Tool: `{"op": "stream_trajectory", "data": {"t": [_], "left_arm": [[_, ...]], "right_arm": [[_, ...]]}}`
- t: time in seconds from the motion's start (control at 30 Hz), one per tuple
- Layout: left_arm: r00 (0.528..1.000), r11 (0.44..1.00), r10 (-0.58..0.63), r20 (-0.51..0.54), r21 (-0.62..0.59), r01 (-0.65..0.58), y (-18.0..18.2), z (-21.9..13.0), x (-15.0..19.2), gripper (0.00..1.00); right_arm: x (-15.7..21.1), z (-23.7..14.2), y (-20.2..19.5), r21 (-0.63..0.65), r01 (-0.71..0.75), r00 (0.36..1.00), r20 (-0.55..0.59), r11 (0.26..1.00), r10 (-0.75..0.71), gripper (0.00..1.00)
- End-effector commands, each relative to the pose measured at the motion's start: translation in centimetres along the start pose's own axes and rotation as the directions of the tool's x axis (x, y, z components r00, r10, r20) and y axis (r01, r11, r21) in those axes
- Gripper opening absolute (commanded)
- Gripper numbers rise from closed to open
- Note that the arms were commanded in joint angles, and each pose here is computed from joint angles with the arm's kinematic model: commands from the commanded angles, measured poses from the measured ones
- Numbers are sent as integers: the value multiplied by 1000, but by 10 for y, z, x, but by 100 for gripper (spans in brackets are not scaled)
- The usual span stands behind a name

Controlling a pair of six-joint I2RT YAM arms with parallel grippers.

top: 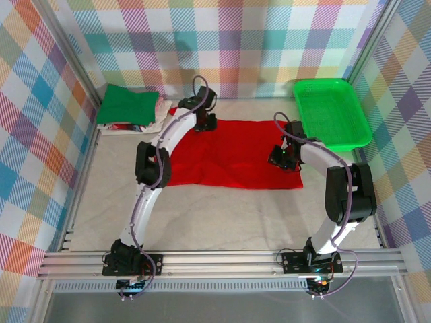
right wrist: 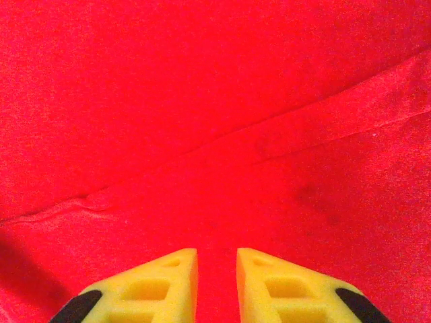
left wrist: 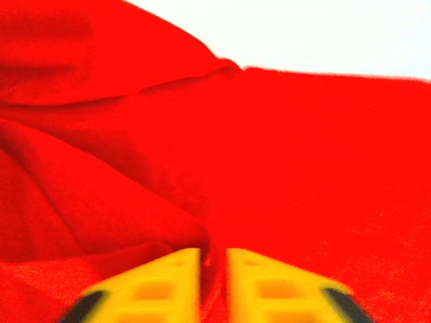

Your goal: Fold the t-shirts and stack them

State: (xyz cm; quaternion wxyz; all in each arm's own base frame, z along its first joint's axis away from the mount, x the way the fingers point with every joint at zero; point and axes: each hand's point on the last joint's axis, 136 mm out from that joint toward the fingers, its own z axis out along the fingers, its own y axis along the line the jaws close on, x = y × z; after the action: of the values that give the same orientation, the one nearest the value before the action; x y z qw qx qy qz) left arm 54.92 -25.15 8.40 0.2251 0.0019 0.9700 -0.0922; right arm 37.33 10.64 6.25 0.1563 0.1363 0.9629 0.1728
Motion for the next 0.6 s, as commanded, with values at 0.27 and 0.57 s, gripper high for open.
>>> {"op": "stream_trajectory", "data": {"t": [0.27,0.57], "left_arm": [[983,984,-32,182,-167,63,68,-117,0,60],[928,922,-365,76,-109,371,177,-127,123,60]], "right_arm": [[-1,-17,13,-44,30,999,24,999,-29,25],[-2,-13,12,-46,39,999,32,998,-38,25]]}}
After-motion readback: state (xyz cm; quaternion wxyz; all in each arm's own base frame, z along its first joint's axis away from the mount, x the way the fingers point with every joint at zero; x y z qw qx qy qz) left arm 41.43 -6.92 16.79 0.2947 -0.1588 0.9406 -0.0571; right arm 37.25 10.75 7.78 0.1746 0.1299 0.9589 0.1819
